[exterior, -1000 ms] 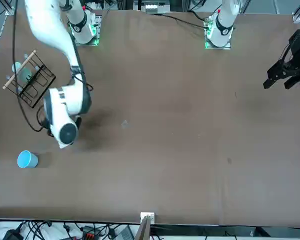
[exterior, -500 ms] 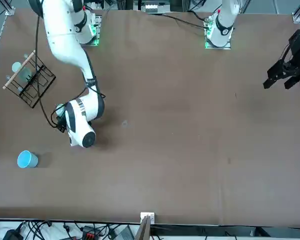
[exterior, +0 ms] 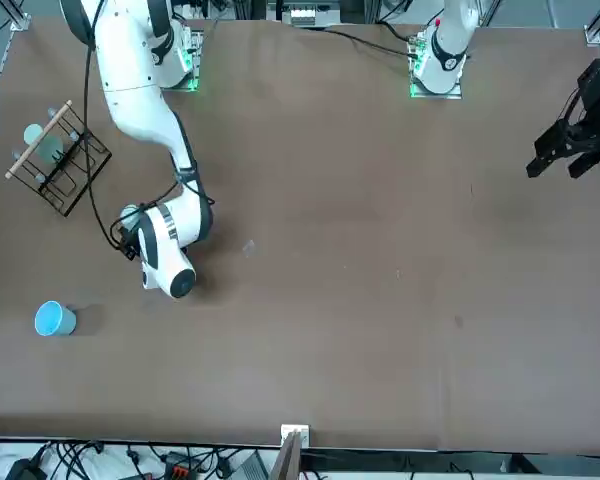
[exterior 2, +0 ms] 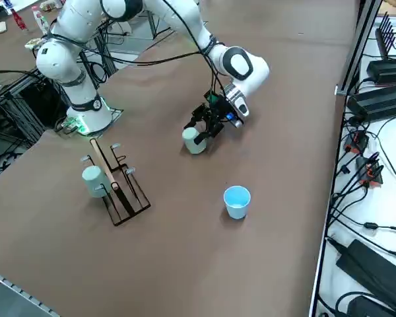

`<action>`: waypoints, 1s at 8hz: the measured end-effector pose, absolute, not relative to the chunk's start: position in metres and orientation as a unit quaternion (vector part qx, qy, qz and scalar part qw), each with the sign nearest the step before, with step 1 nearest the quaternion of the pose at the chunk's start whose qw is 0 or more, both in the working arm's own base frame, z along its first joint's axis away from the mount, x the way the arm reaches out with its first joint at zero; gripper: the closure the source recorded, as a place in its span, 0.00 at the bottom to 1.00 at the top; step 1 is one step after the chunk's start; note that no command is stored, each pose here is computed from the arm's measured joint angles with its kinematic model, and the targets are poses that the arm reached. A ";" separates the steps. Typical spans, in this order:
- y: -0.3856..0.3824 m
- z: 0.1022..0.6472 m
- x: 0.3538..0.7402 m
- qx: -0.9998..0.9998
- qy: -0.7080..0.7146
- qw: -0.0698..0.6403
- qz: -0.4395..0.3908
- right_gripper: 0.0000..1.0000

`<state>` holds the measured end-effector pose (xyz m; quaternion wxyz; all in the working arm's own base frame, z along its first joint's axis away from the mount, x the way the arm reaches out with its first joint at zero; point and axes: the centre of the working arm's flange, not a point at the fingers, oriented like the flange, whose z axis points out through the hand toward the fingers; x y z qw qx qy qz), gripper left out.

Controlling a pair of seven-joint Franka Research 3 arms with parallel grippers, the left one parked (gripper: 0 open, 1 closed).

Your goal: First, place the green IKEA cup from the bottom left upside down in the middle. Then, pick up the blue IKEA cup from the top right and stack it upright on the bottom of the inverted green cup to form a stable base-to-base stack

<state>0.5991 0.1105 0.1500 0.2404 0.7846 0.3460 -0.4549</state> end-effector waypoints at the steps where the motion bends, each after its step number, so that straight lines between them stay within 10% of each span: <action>1: 0.112 0.150 0.599 0.787 0.345 0.237 -0.454 0.00; 8: 0.124 0.225 0.607 0.802 0.325 0.239 -0.440 0.00</action>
